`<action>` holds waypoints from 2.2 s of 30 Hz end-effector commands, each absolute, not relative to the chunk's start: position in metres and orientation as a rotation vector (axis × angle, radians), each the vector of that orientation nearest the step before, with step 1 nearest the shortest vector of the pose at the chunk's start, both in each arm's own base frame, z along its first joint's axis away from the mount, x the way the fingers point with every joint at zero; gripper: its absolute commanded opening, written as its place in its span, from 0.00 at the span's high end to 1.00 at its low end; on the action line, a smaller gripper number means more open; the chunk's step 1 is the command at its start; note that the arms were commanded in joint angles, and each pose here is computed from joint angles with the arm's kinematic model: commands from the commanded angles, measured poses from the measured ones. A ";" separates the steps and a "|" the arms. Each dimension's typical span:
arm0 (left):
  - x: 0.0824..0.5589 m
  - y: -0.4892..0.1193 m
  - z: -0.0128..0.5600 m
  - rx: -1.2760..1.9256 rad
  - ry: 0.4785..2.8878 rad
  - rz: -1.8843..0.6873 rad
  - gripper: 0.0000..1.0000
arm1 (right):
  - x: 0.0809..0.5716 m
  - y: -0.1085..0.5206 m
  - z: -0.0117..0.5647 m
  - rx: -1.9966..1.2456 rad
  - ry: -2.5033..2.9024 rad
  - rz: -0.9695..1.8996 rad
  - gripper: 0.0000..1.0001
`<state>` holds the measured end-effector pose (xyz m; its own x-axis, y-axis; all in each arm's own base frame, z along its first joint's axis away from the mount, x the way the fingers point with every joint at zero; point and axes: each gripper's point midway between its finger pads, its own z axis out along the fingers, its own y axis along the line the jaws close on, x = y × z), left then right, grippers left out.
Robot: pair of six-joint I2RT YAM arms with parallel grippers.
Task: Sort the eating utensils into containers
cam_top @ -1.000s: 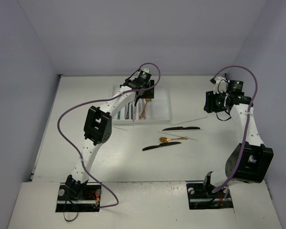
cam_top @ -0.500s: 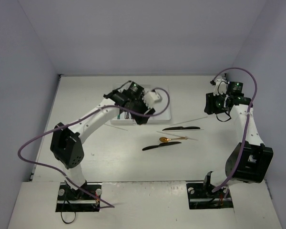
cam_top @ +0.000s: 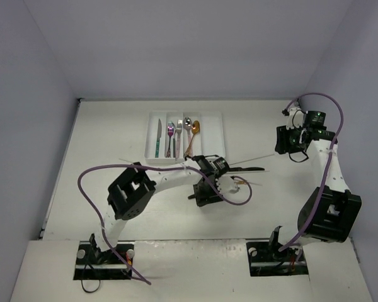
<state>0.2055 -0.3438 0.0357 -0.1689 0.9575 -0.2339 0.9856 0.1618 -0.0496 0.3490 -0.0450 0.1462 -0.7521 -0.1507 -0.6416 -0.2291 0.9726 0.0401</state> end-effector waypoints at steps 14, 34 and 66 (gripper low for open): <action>0.239 -0.383 0.036 1.909 2.252 -0.220 0.54 | 0.336 -0.058 0.157 -0.288 2.400 0.121 0.58; 0.205 -0.358 0.074 1.995 2.225 -0.208 1.00 | 0.333 -0.059 0.152 -0.295 2.408 0.152 0.59; 0.481 -0.153 0.237 0.329 2.346 -0.347 1.00 | 0.383 -0.055 0.165 -0.219 2.392 0.240 0.54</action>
<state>0.4508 -0.1474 0.2174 -0.7431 0.2310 -0.6280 0.3697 0.9240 -0.0977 0.3668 -0.0576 0.1417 -0.7776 -0.0748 -0.6243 -0.2040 0.9692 0.1380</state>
